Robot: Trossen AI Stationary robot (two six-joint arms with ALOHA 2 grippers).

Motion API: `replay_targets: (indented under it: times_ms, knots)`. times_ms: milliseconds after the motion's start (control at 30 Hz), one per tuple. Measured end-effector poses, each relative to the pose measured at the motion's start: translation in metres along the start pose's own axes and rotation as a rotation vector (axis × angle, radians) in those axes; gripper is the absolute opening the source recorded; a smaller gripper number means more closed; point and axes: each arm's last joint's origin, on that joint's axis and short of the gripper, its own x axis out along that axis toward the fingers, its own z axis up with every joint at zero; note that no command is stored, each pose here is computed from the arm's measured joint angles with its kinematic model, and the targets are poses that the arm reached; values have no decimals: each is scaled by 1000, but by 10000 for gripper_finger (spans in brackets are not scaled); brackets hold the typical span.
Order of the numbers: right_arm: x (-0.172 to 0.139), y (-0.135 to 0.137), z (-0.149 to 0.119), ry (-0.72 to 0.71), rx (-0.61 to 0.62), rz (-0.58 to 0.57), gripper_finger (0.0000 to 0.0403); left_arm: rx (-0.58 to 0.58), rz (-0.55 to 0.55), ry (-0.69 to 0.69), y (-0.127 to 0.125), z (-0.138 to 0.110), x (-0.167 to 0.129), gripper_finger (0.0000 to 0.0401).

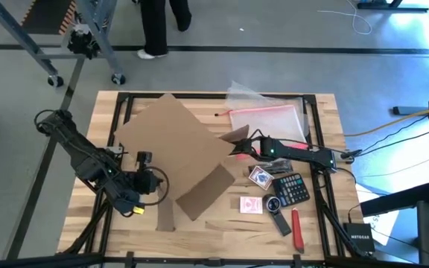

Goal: Unpack boxes
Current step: Remove the scented candle from the cardboard box

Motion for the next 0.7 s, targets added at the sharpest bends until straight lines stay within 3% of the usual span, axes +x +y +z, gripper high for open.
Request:
replay_targets:
  times_ms: [133,700]
  knots:
    - [-5,12,0,24,-25,19,1,-1,-3,1,0,0,0,4]
    - [-64,51,26,375,-221,40,1,0,-24,21,-2,-3,-3,4]
